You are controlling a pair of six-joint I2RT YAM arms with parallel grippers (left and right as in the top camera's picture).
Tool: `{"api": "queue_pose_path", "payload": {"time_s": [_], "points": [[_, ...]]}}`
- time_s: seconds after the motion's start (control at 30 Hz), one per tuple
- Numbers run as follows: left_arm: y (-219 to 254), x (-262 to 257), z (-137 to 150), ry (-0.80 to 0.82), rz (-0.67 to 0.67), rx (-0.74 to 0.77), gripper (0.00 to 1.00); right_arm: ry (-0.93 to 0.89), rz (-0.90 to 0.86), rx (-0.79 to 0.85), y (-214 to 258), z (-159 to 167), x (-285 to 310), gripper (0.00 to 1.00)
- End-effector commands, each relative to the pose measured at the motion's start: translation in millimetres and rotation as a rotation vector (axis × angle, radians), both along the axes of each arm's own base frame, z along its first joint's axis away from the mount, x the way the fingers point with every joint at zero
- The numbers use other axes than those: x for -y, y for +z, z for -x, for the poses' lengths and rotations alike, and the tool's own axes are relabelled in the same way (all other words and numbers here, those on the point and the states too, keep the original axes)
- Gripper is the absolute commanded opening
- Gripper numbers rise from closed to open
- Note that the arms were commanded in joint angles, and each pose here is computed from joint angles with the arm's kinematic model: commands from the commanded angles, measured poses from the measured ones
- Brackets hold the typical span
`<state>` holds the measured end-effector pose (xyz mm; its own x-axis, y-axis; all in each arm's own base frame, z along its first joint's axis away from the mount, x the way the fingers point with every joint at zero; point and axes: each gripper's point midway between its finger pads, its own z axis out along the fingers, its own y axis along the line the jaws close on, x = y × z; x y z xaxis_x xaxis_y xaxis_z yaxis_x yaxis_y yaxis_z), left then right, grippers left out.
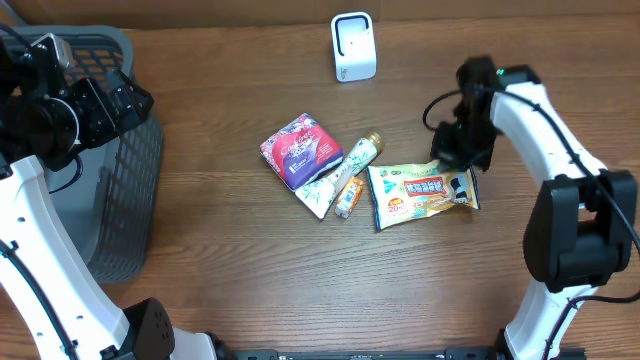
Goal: Scan the item barcode
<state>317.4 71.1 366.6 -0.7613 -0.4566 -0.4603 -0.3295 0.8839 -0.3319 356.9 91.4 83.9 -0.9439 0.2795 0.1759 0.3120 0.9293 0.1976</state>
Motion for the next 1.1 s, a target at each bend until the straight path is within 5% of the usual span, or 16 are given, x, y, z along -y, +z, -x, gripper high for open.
{"api": "queue_pose_path", "payload": {"time_s": [0.0, 0.2, 0.5, 0.87, 1.07], "points": [[3, -1, -1, -0.017, -0.018, 0.011, 1.0, 0.147, -0.041, 0.035, 18, 2, -11, 0.04], [3, -1, -1, -0.017, -0.018, 0.011, 1.0, 0.238, -0.014, -0.005, -18, 25, -32, 0.04], [3, -1, -1, -0.017, -0.018, 0.011, 1.0, 0.141, 0.056, 0.026, -91, 42, -47, 0.04], [3, -1, -1, -0.017, -0.018, 0.011, 1.0, 0.027, 0.325, 0.022, -4, 7, 33, 0.04], [3, -1, -1, -0.017, -0.018, 0.011, 1.0, -0.057, 0.337, -0.067, 7, 20, 71, 0.04]]}}
